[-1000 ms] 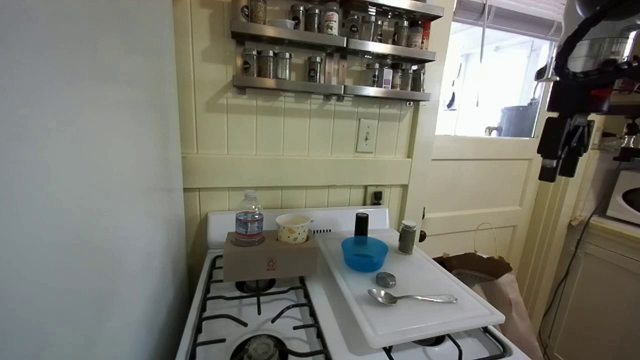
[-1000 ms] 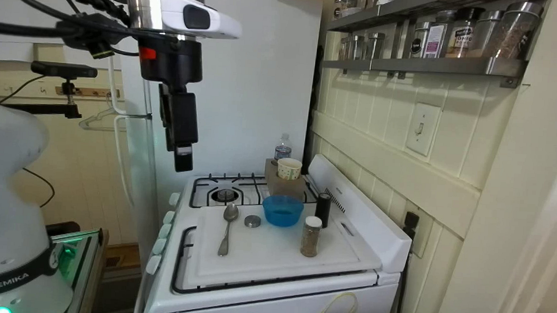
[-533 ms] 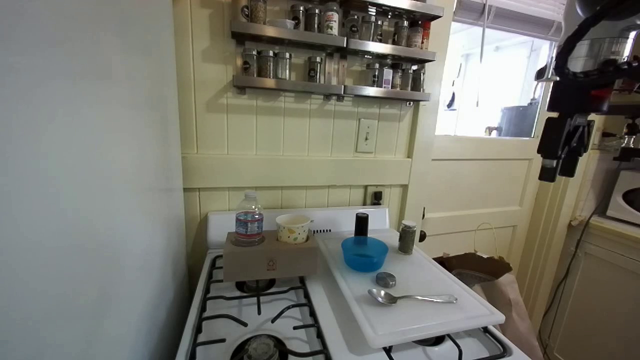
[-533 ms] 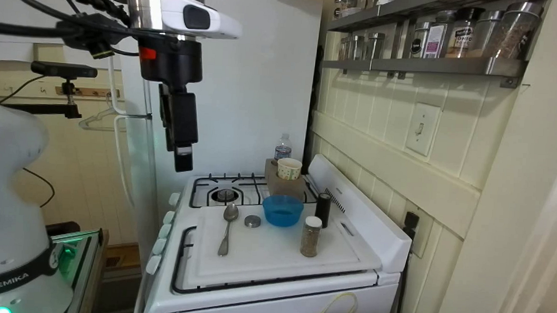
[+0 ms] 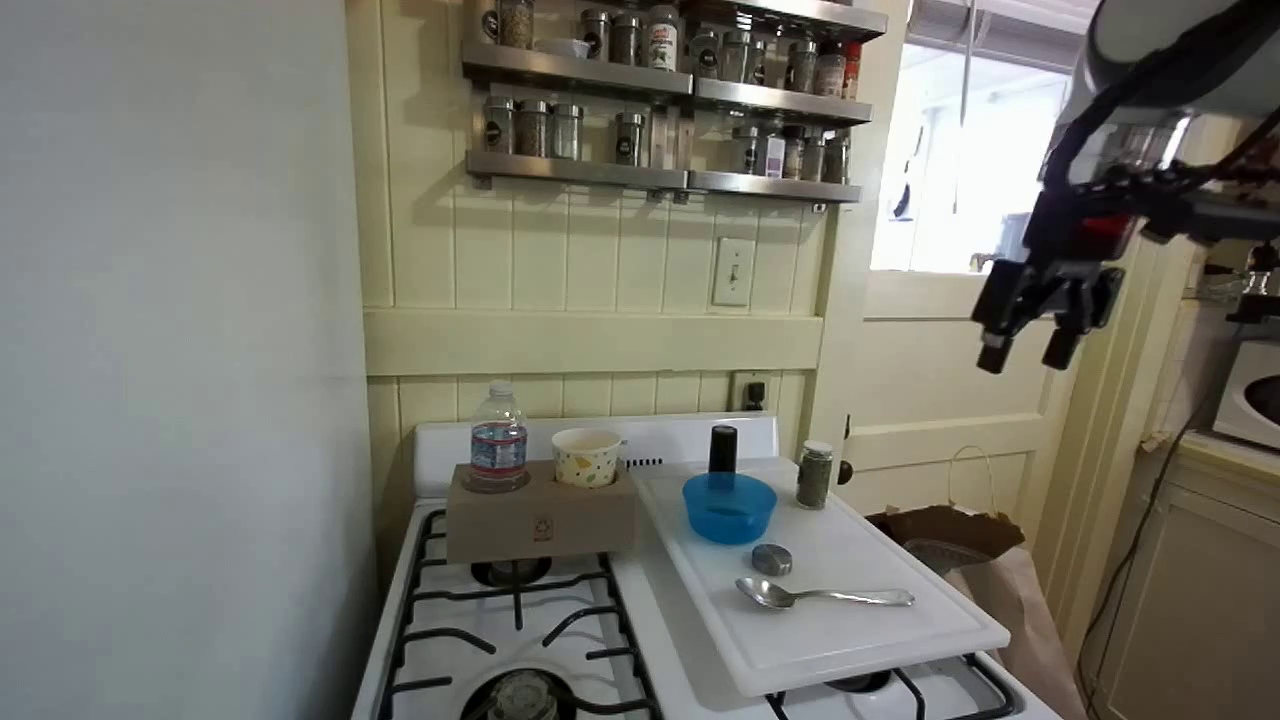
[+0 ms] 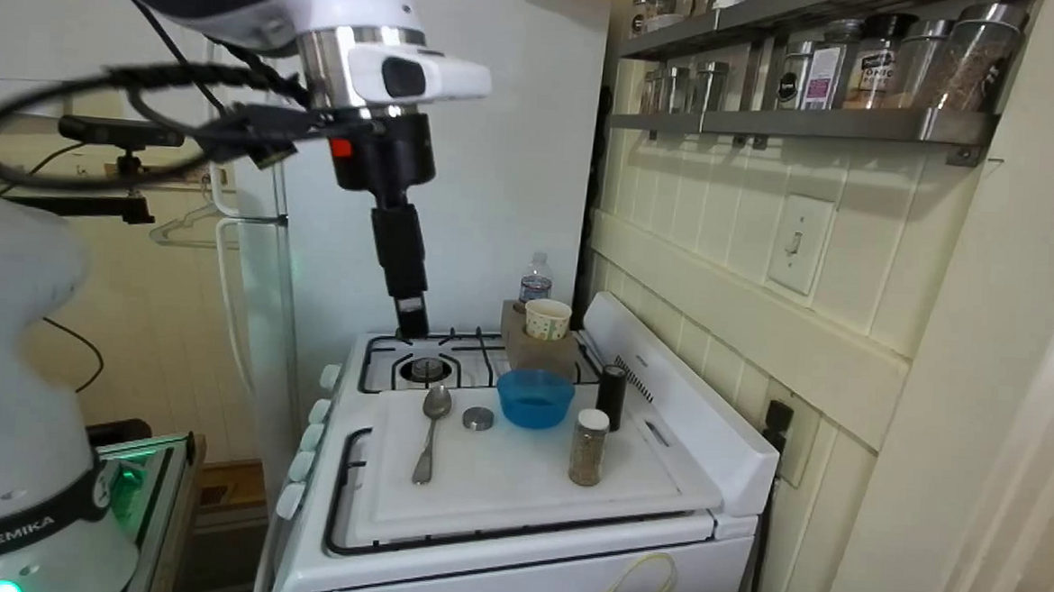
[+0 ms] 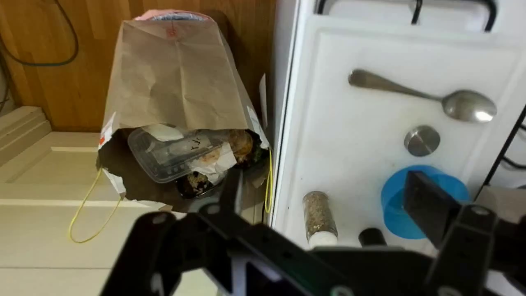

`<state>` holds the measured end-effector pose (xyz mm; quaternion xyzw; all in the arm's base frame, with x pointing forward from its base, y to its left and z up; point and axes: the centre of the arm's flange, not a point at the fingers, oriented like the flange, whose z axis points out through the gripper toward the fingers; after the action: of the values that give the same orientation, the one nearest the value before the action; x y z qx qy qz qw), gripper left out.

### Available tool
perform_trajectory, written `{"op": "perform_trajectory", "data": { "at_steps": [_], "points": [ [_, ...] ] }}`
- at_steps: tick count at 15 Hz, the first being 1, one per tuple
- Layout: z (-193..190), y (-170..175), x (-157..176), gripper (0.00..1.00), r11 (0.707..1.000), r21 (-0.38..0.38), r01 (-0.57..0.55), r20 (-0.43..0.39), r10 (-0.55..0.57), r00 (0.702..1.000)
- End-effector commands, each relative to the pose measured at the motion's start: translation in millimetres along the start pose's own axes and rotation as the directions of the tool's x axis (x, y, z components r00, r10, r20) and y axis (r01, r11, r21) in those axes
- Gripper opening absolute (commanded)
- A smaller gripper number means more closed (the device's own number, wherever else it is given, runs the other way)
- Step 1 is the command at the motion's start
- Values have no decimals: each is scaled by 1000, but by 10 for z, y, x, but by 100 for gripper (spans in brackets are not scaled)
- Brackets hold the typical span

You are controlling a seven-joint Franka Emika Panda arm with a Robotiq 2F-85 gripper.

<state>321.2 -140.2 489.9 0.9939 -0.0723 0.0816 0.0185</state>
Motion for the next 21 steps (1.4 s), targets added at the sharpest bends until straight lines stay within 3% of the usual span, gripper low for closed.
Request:
{"op": "perform_trajectory", "data": {
  "at_steps": [1, 3, 4, 5, 7, 10, 11, 13, 17, 21],
  "points": [
    [739, -413, 476, 100, 983, 56, -173, 14, 172, 985],
    [1088, -731, 631, 100, 971, 92, -219, 54, 215, 975],
    [1250, -904, 713, 100, 978, 91, -188, 102, 178, 979],
    [939, -643, 413, 100, 983, 73, -166, 48, 163, 985],
    [1109, -758, 466, 100, 986, 63, -153, 77, 148, 986],
    [999, -662, 480, 100, 983, 68, -168, 51, 165, 985],
    [1038, -693, 527, 100, 975, 68, -212, 13, 212, 977],
    [1360, -819, 785, 100, 931, 168, -324, -18, 331, 943],
    [1841, -909, 1117, 100, 875, 263, -406, -65, 436, 898],
    [2287, -1268, 1282, 100, 851, 301, -430, 39, 439, 898]
  ]
}}
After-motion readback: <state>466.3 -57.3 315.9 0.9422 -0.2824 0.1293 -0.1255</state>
